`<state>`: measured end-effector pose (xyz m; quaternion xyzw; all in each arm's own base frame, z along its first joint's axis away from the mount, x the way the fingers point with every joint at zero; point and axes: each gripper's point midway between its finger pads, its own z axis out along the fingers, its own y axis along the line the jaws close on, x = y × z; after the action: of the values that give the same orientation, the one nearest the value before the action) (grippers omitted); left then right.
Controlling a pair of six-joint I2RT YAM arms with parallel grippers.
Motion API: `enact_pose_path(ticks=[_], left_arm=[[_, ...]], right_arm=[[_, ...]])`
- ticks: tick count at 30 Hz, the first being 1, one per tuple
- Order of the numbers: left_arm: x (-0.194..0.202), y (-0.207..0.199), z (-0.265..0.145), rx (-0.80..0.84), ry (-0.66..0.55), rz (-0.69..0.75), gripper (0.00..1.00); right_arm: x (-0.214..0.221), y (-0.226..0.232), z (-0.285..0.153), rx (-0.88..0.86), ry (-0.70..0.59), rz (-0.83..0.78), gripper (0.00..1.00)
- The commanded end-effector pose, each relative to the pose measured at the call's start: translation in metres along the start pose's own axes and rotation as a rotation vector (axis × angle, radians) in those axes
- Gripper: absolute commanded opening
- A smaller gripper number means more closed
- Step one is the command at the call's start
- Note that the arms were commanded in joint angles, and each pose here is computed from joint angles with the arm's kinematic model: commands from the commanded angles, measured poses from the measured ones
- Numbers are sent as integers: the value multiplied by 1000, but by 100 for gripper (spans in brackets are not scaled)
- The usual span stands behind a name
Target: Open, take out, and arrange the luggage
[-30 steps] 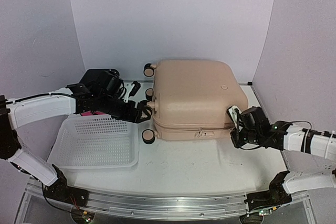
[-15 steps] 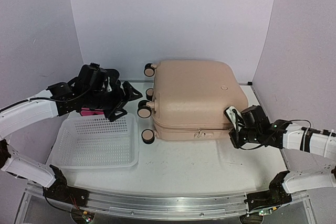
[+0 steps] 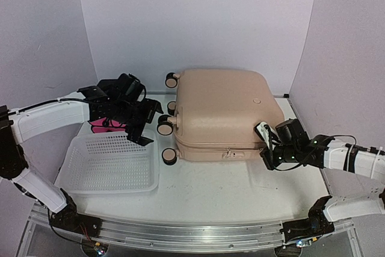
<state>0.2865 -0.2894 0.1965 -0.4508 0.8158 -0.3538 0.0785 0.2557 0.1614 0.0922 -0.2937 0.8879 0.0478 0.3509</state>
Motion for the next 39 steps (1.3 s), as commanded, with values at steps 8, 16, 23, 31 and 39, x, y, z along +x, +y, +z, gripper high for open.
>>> enact_pose_path(ticks=[8, 16, 23, 31, 39], left_arm=[[27, -41, 43, 7, -28, -138, 100], [16, -35, 65, -19, -110, -155, 73], [-2, -32, 63, -17, -191, -129, 40], [-25, -28, 61, -34, -231, -105, 22], [-40, -26, 63, -56, -237, -60, 12]], right_arm=[[-1, 17, -7, -89, 22, -1, 0], [2, 12, -14, -64, 32, 9, 0], [32, -1, -21, 8, 152, -19, 0], [47, -26, -28, 140, 125, -2, 0], [30, -39, -27, 113, -101, 214, 0]])
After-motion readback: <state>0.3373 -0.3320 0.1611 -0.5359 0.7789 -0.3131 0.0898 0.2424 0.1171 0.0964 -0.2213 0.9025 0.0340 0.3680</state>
